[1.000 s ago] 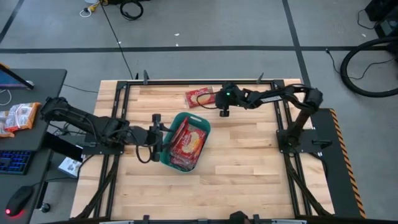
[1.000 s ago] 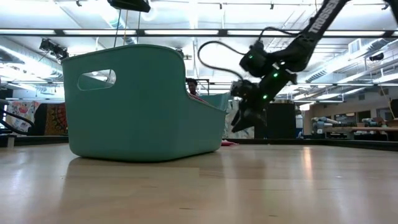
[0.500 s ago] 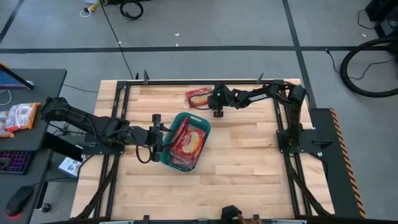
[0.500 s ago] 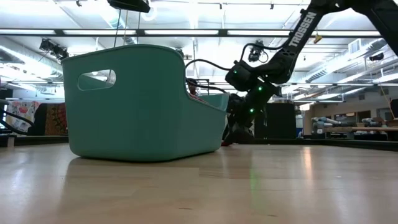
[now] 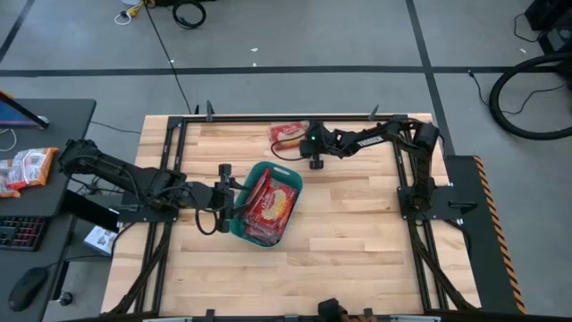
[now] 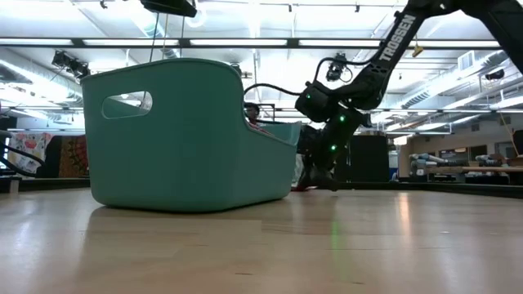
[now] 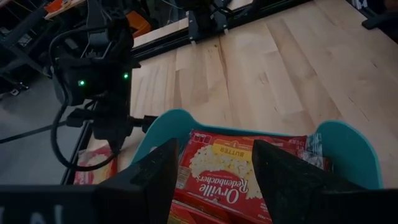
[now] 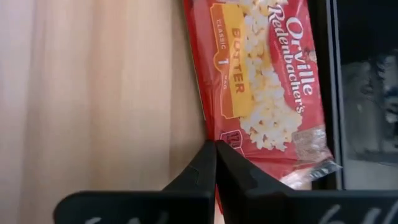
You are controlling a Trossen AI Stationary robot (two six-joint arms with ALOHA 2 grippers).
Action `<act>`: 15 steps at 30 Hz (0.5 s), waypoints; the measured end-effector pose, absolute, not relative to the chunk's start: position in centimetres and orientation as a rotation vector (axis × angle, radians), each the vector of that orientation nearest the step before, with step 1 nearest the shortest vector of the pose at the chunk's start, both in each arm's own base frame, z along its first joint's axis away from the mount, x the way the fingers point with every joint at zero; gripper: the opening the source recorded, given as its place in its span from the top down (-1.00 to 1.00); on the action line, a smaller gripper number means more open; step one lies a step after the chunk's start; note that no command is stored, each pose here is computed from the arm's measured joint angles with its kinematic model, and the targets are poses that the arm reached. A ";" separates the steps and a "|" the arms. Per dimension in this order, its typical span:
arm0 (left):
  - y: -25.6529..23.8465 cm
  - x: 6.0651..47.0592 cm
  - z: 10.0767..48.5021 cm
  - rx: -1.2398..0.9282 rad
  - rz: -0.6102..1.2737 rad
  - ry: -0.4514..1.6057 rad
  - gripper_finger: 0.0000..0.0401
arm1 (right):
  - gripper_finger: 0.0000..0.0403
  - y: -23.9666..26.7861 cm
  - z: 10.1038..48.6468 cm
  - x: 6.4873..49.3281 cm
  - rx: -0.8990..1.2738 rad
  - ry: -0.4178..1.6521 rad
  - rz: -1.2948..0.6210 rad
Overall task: Sort popcorn bags into baskets
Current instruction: Put the red popcorn bag into the green bin
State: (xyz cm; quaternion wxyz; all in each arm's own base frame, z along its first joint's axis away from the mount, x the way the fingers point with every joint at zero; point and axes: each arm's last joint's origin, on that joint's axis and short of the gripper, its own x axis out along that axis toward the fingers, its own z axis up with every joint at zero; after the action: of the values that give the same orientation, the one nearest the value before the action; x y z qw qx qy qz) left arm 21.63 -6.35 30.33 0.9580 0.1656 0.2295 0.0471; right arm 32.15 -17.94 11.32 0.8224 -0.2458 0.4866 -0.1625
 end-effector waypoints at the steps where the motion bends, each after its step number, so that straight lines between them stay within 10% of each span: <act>1: -6.4 21.6 30.3 0.335 0.096 0.465 -0.04 | 0.96 -17.7 11.5 32.1 -0.535 1.050 -0.354; 15: -6.7 22.5 29.2 0.352 0.066 0.521 -0.04 | 0.99 -13.0 21.6 29.9 -0.467 0.916 -0.452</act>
State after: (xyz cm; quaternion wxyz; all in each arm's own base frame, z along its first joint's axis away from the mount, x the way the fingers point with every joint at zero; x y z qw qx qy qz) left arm 22.51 -6.72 29.19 0.9505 0.1730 0.2560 0.0327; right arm 29.91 -13.00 21.57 0.8464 -0.2216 0.4341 -0.2144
